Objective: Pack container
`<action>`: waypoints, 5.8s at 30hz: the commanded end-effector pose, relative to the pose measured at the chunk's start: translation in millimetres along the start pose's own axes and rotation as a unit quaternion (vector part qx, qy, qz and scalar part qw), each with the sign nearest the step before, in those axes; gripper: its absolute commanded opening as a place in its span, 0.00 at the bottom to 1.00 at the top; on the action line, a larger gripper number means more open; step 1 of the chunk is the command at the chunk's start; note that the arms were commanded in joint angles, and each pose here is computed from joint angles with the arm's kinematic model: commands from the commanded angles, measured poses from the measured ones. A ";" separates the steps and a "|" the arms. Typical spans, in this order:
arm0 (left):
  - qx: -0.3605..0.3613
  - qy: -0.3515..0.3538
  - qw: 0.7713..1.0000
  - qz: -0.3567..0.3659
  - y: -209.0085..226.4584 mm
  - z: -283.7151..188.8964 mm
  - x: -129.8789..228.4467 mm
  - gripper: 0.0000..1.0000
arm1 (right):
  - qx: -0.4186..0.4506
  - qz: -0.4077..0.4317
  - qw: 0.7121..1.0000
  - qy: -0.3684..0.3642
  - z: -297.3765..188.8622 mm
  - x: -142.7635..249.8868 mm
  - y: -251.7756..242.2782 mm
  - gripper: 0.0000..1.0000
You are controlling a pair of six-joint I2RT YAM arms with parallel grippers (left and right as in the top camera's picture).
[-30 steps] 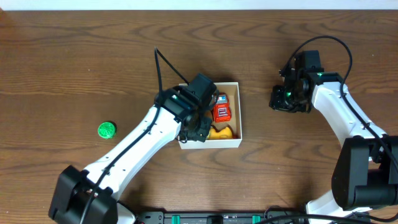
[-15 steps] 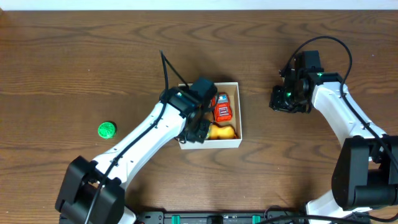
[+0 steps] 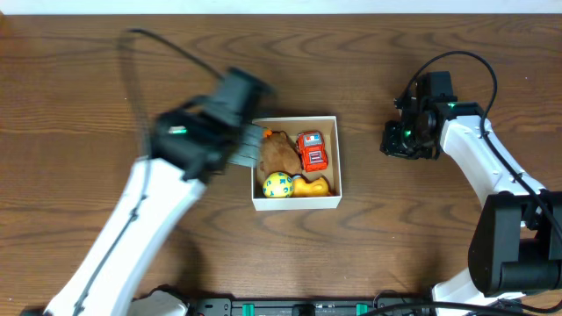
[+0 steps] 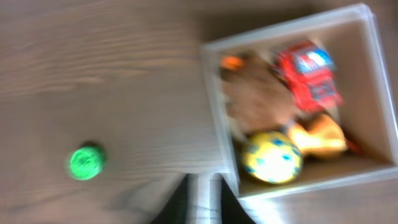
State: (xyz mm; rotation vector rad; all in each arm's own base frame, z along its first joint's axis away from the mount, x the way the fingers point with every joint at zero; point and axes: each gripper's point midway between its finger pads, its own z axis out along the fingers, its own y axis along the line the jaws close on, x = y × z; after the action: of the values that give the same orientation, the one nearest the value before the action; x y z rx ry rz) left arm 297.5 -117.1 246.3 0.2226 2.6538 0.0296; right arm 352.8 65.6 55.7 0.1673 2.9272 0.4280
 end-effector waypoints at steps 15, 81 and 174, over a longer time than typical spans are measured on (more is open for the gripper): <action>-0.044 0.124 0.924 -0.360 187.5 60.9 71.1 0.89 | 0.004 0.003 1.000 0.004 1.6 0.9 -3.6 0.25; 0.098 0.046 0.992 -0.063 -21.5 56.8 -39.8 0.29 | 0.004 0.004 1.000 0.002 1.5 0.0 -3.7 0.25; 0.020 -0.183 0.968 -0.168 88.4 -9.9 120.7 0.98 | 0.144 0.022 0.939 -0.312 -106.8 99.1 -53.3 0.99</action>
State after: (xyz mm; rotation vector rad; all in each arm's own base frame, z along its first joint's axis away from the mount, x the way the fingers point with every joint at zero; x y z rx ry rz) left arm 200.6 -8.4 205.5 -0.1960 2.2902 -0.1492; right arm 230.6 -1.0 123.1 0.3204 2.3521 -0.0546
